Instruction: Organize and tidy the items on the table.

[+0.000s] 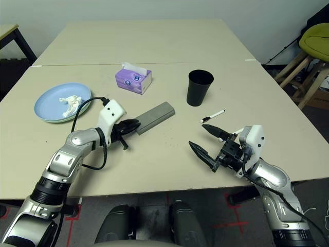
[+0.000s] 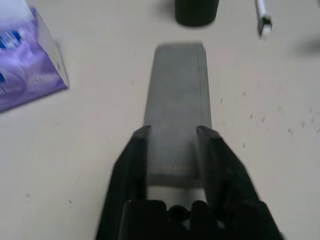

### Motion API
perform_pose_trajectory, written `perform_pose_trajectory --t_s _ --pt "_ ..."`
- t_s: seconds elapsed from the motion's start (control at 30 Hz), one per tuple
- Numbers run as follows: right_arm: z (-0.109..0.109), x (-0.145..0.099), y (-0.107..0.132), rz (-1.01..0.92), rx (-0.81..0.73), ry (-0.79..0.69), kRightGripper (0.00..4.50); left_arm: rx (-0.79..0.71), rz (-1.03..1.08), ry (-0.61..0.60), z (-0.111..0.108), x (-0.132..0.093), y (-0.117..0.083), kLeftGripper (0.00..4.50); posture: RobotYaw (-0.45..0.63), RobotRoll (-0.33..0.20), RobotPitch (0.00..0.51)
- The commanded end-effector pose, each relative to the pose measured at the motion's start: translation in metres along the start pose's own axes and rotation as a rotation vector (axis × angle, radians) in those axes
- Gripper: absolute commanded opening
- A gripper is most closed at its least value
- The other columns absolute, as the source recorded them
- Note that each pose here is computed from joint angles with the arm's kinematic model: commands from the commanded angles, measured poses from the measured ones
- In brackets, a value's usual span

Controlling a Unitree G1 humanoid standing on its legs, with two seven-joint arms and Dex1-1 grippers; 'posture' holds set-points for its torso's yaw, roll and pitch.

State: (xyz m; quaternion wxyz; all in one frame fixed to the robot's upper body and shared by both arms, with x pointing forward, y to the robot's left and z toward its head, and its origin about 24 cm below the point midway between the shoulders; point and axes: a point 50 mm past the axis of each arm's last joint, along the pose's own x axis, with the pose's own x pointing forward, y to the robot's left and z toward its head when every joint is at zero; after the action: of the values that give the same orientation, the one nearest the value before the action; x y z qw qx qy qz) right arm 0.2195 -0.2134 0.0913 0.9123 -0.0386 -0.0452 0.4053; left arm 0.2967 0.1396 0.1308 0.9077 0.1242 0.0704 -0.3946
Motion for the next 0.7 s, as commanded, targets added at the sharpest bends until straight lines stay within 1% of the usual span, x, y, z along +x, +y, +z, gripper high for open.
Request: perform_pose_trajectory --t_s 0.03,0.1,0.13,0.2,0.3,0.4,0.57,0.7 --pt "-0.002 0.001 -0.001 0.011 -0.009 0.009 4.5 -0.073 -0.026 -0.082 0.018 -0.01 0.005 3.29 -0.02 0.0 0.091" --pt "-0.002 0.002 -0.002 0.014 -0.011 0.009 4.5 -0.081 -0.028 -0.096 0.023 -0.016 0.009 4.13 -0.02 0.0 0.091" --pt "-0.002 0.002 -0.003 0.015 -0.012 0.009 4.5 -0.081 -0.028 -0.095 0.024 -0.019 0.011 4.46 -0.01 0.0 0.085" --pt "-0.002 0.004 -0.004 0.018 -0.015 0.008 4.5 -0.08 -0.009 -0.103 0.026 -0.024 0.017 4.46 -0.01 0.0 0.085" --pt "-0.002 0.005 -0.007 0.023 -0.027 0.005 4.5 -0.141 -0.002 -0.137 0.03 -0.032 0.024 4.46 -0.01 0.0 0.085" --pt "-0.001 0.006 -0.009 0.025 -0.032 0.005 4.5 -0.122 0.005 -0.176 0.033 -0.042 0.026 4.46 0.01 0.0 0.078" --pt "-0.002 0.006 -0.013 0.032 -0.052 0.019 4.5 -0.062 -0.08 -0.197 0.032 -0.059 0.02 4.46 0.01 0.0 0.076" --pt "-0.002 0.006 -0.015 0.034 -0.057 0.022 4.5 -0.033 -0.125 -0.204 0.031 -0.069 0.016 4.46 0.02 0.0 0.075"
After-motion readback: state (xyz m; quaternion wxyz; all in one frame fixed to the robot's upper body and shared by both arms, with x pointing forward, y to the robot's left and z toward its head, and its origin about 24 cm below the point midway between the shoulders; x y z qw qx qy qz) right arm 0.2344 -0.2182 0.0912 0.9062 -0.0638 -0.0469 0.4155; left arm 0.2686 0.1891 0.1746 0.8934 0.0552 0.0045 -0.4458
